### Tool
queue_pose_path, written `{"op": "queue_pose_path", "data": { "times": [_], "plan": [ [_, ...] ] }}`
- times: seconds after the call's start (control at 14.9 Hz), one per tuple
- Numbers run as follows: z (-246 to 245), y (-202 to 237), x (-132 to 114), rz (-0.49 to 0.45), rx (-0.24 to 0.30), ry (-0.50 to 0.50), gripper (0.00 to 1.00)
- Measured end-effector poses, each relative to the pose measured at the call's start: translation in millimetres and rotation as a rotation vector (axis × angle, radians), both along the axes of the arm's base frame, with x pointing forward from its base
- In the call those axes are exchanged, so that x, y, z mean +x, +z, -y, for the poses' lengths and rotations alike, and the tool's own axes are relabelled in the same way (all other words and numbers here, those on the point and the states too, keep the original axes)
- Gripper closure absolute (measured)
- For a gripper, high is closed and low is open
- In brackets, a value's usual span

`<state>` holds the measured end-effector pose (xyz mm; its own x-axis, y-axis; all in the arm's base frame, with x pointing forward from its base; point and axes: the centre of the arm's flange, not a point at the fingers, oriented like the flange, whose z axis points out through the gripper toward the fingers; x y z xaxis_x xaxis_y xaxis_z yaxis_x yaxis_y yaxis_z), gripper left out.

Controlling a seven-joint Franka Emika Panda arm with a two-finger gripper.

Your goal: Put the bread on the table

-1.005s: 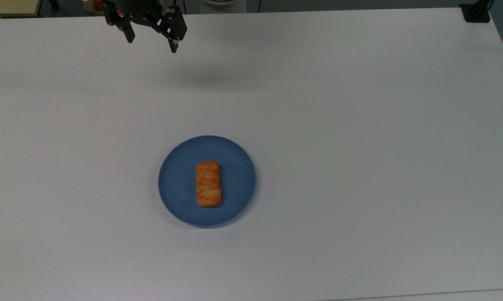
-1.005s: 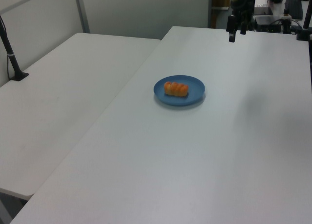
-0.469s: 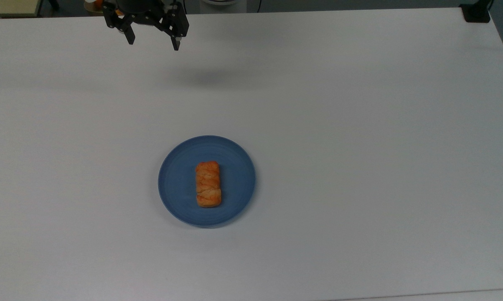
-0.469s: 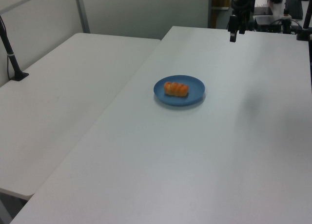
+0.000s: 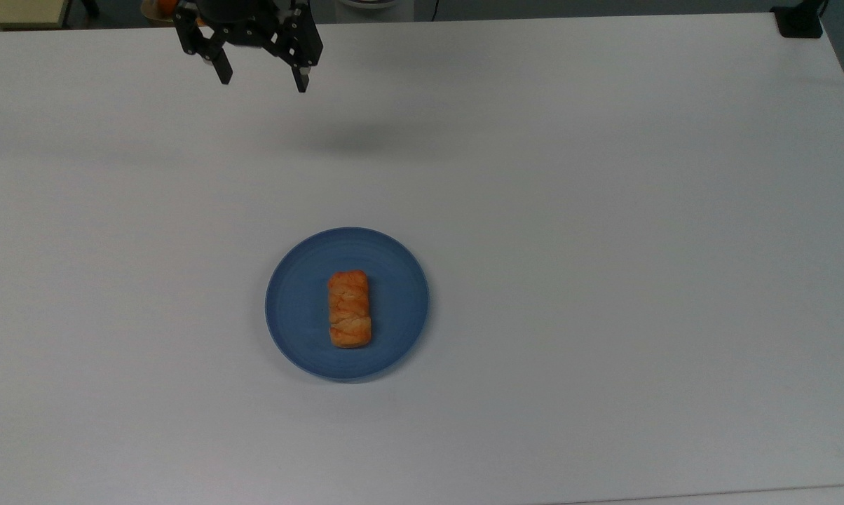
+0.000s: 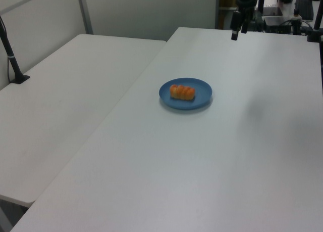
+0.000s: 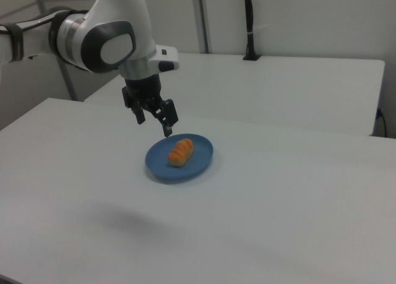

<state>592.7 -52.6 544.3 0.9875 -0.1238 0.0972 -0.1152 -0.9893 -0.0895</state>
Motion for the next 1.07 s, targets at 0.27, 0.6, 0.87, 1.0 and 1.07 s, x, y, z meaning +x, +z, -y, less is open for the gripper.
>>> {"op": "queue_pose_path", "data": {
  "times": [0.27, 0.6, 0.87, 1.0, 1.07],
  "plan": [
    [-4.3, -5.8, 28.8, 0.023, 0.026, -0.031, 0.0],
    [-17.1, -55.1, 78.4, -0.004, -0.004, -0.073, 0.0],
    [-36.2, -86.0, 110.3, 0.062, -0.031, -0.098, 0.0],
    [-42.6, -95.0, 116.5, 0.071, -0.061, -0.09, 0.0],
    [-41.9, -95.2, 117.7, 0.073, -0.077, -0.085, 0.0]
  ]
}}
